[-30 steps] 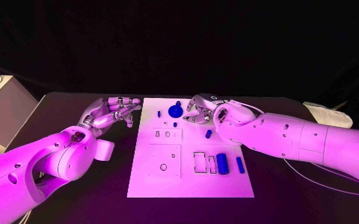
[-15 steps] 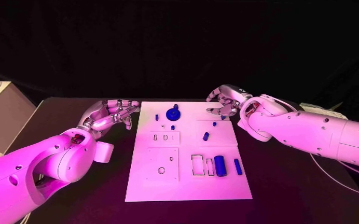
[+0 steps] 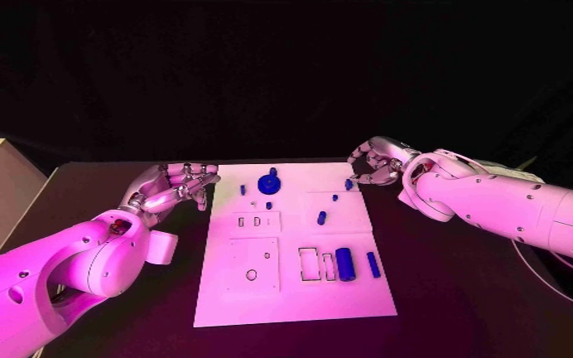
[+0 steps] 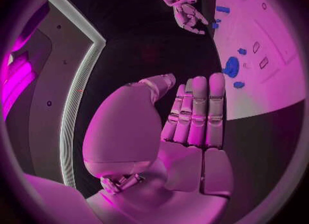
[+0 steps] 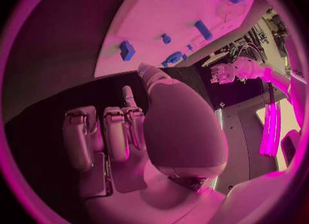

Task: Assemble the parts on the task board

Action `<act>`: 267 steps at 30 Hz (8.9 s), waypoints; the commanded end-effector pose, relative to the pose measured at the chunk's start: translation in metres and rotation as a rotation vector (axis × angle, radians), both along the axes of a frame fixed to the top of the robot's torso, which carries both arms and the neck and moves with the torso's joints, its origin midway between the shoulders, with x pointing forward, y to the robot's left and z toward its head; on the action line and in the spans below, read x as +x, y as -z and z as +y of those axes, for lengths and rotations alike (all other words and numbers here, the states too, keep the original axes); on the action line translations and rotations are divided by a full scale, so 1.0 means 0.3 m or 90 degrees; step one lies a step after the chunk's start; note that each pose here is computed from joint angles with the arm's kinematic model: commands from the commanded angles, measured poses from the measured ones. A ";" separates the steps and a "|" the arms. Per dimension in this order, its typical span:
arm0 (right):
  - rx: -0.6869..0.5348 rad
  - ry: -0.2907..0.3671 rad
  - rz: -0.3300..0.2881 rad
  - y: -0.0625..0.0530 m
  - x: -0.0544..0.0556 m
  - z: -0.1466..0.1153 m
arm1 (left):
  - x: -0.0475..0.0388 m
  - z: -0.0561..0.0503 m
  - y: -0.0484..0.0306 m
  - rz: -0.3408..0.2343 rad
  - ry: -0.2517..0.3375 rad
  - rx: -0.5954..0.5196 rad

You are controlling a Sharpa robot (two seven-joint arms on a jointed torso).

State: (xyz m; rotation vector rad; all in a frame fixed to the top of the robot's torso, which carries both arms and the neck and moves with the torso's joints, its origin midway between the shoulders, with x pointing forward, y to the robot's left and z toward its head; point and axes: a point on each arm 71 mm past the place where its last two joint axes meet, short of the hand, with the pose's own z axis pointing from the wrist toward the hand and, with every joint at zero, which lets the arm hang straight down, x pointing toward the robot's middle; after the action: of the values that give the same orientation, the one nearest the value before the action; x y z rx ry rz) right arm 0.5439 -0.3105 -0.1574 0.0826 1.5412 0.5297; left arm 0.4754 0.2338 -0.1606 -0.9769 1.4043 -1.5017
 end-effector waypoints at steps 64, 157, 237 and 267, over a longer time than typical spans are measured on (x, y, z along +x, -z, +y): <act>-0.051 -0.002 0.029 0.084 0.008 0.026 | 0.001 0.005 0.006 -0.005 0.001 0.001; -0.009 -0.043 0.047 0.201 -0.242 0.759 | 0.016 -0.020 0.027 0.020 -0.004 0.026; -0.001 -0.048 0.027 0.210 -0.249 0.757 | 0.019 -0.023 0.037 0.031 0.008 0.041; 0.187 -0.063 -0.068 -0.010 -0.161 0.420 | 0.142 -0.122 0.110 0.189 0.126 0.477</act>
State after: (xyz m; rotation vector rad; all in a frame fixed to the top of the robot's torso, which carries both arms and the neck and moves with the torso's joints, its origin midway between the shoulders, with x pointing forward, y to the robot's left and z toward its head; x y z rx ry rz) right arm 0.4948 -0.1819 -0.1564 0.1695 1.3804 0.7722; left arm 0.5211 0.1986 -0.1844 -0.7277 1.9231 -1.0163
